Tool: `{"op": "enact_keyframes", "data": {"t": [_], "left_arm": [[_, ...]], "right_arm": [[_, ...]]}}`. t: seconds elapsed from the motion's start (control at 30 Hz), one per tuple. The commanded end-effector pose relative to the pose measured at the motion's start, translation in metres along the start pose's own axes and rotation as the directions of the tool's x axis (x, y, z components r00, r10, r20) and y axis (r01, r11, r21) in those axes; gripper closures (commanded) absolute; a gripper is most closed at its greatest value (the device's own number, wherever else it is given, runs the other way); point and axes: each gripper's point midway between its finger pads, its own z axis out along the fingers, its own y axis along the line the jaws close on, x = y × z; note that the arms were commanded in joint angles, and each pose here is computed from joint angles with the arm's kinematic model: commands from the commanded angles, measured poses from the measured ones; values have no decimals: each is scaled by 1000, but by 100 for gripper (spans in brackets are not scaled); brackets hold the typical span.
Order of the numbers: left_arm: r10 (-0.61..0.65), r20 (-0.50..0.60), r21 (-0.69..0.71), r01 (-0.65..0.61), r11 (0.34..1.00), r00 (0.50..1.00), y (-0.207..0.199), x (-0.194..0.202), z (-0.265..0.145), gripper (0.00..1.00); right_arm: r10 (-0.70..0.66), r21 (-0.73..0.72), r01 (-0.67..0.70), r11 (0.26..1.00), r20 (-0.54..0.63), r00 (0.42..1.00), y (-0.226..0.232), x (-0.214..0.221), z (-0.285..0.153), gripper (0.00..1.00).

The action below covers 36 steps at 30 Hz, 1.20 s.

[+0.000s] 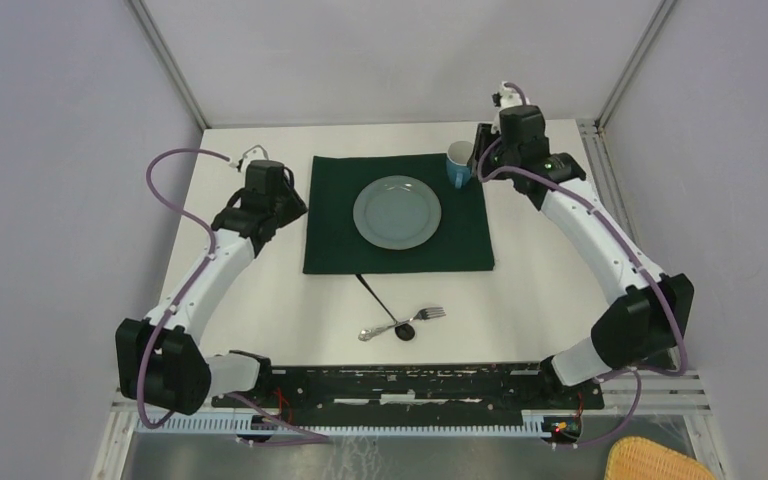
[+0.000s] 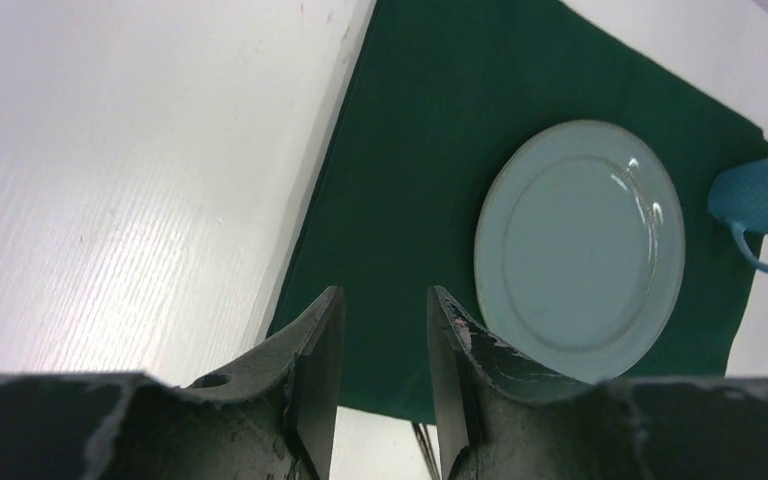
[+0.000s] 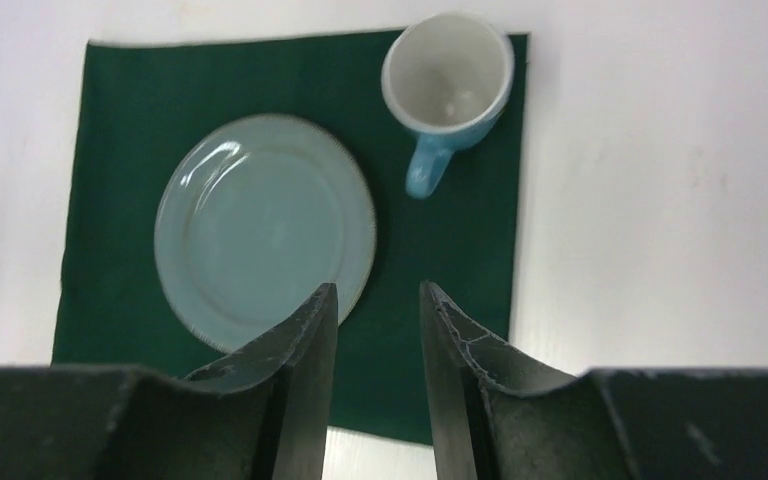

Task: Set the dinner table for one person
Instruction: Adjust the fork at the center of the board.

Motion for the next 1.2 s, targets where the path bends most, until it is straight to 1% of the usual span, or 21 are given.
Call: {"op": "enact_keyframes", "data": {"t": [0.0, 0.17, 0.33, 0.43, 0.57, 0.7, 0.83, 0.93, 1.07, 1.17], "left_arm": [[-3, 32, 28, 2, 1000, 999, 3, 4, -21, 57], [12, 13, 30, -12, 999, 1000, 14, 19, -34, 58], [19, 2, 17, -19, 1000, 1000, 20, 27, -43, 58], [18, 36, -2, -18, 1000, 999, 21, 21, -50, 59], [22, 50, -1, -22, 1000, 999, 15, 18, -52, 59], [49, 11, -38, -49, 998, 999, 13, 30, -47, 60], [97, -21, -56, -98, 994, 995, 14, 46, -44, 61], [140, -50, -77, -144, 987, 989, 19, 55, -39, 61], [184, -64, -83, -189, 978, 981, 24, 59, -41, 61], [214, -69, -52, -217, 975, 975, 23, 62, -42, 61]], "right_arm": [[-34, -28, 34, 999, 13, 999, 25, 16, -43, 59], [15, -80, -17, 997, -28, 999, 37, 52, -69, 61], [9, -66, -12, 998, -47, 999, 30, 82, -86, 60], [-6, -78, 1, 997, -65, 998, 28, 93, -87, 59], [-34, -114, 20, 993, -126, 992, 31, 113, -86, 61], [-52, -133, 33, 991, -140, 989, 28, 129, -83, 60], [-66, -167, 31, 985, -207, 976, 35, 144, -78, 61], [-75, -151, 40, 988, -236, 969, 36, 151, -80, 62], [-96, -164, 51, 985, -283, 954, 43, 163, -86, 63], [-127, -162, 80, 984, -302, 945, 48, 172, -91, 64]]}}
